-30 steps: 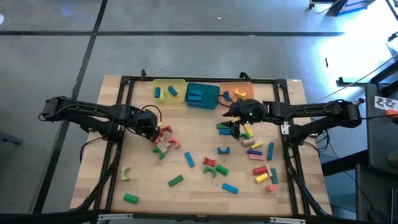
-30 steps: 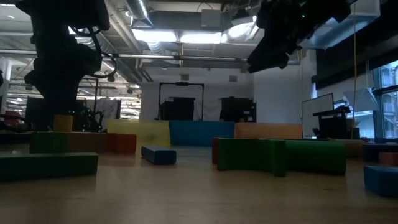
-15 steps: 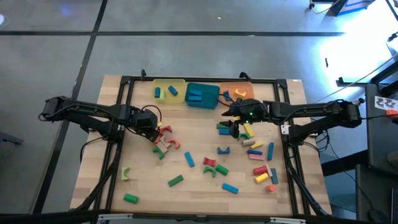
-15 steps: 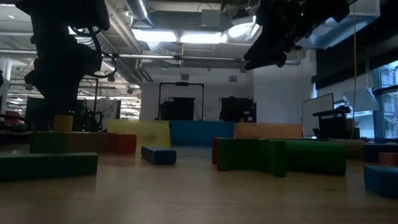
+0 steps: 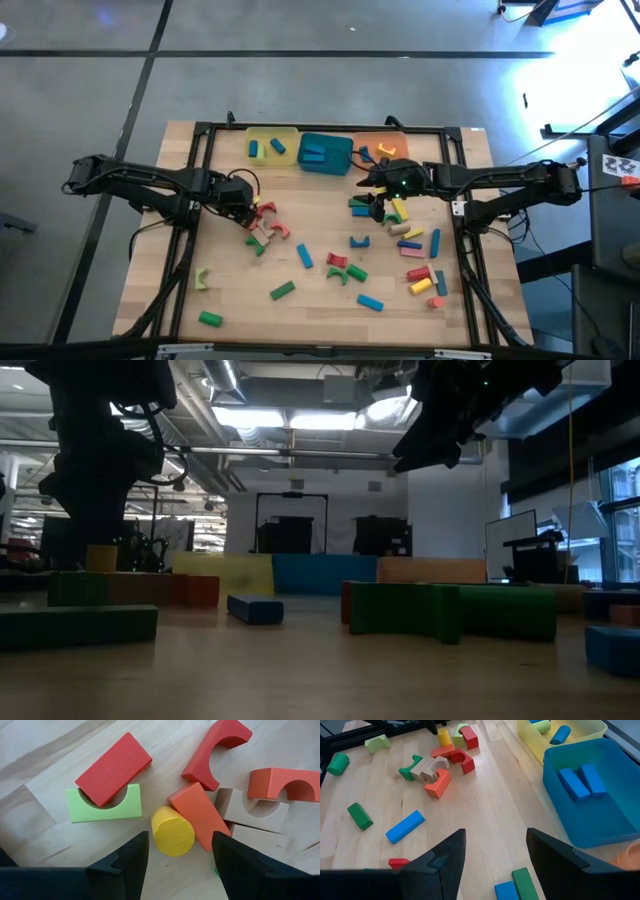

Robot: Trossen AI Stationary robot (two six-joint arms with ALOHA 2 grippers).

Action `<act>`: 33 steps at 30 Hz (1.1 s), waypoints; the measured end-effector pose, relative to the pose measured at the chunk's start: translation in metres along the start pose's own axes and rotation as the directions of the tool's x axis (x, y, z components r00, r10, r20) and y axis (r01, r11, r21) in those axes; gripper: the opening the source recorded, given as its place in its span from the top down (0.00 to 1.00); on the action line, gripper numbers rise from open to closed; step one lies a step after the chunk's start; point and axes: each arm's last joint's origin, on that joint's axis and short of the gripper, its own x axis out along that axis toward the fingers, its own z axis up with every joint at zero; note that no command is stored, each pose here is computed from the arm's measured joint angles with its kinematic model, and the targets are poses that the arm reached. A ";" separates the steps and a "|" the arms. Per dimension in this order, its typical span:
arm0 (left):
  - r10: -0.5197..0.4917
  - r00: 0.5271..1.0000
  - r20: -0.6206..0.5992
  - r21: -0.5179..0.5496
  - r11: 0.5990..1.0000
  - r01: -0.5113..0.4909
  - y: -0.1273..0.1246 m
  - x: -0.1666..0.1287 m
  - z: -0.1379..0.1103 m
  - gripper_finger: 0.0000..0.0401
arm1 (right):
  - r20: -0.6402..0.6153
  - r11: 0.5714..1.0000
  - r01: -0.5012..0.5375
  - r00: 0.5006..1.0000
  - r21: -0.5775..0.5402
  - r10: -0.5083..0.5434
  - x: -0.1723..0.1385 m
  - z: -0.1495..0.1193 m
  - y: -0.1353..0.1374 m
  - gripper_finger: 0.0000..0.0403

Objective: Sort blocks by size
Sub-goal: Put the yellow cylindrical block into the yellow bin

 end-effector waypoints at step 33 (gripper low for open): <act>0.085 0.996 -0.035 0.013 0.996 -0.085 -0.011 0.024 0.005 0.58 | -0.003 1.000 0.000 1.000 -0.008 0.000 0.000 0.000 0.000 0.48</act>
